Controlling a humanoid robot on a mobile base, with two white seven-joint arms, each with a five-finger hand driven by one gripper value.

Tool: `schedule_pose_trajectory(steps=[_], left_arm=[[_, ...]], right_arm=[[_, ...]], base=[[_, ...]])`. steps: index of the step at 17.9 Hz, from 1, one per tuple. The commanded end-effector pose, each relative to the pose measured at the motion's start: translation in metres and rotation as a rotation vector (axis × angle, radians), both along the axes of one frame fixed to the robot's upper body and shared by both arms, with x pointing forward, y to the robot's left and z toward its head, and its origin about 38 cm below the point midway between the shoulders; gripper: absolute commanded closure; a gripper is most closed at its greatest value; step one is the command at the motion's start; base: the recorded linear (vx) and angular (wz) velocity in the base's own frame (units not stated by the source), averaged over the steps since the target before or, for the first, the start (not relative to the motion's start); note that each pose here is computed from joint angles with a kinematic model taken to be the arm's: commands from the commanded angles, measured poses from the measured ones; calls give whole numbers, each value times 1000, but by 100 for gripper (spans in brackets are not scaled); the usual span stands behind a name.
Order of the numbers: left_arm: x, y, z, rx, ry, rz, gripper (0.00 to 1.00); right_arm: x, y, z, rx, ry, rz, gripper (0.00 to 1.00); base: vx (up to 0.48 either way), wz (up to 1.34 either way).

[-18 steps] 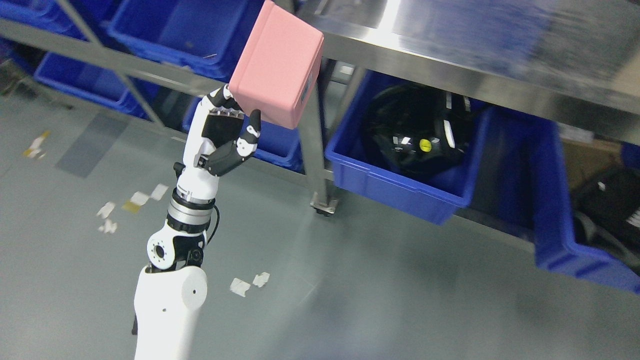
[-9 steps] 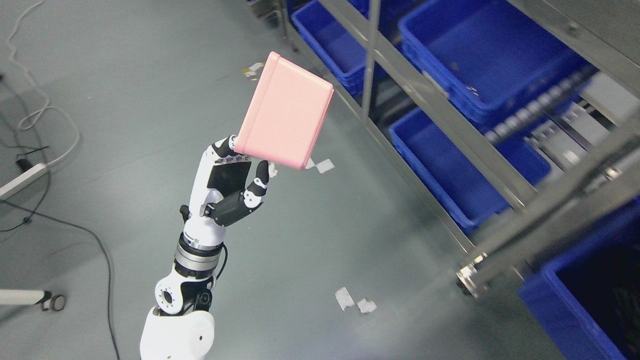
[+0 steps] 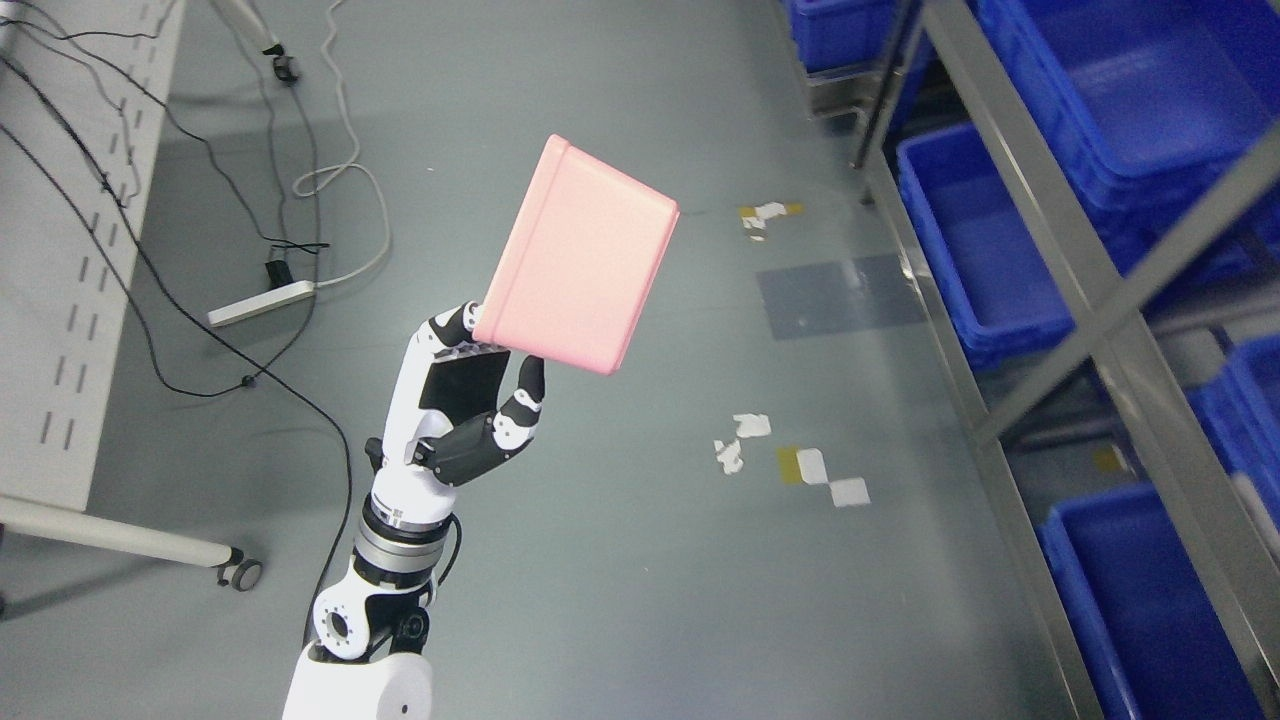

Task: Place storage box into left shelf container
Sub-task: 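Hold the pink box in the left hand while turning toward the shelving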

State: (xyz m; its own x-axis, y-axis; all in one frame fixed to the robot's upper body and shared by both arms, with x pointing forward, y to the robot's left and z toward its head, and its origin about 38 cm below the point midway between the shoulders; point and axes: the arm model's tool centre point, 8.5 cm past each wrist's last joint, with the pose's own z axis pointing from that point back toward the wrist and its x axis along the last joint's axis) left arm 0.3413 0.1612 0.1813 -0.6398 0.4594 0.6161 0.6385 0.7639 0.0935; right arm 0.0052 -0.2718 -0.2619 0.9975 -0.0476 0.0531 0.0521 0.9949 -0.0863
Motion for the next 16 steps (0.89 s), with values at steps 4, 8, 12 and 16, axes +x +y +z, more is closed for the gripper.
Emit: schedule_pose_trajectory(steps=[4,8,12,16], left_arm=[[-13,-1,-6,15,10,-17,98],[-16,-1,-10,19,23,-18,98],[-20,-3,-21,29,53,-20,98],[-28,-7,-31,40,80,-31,98]], right_arm=[[8,-12,1,-22,-24,-20,0],[9,-12,1,-22,-24,-20,0],[8,-12,1,-22,-23,-20,0],[9,-12,1,-22,-26,-21,0]], base=[[600,606],[626,466],[614,219],[674,108]])
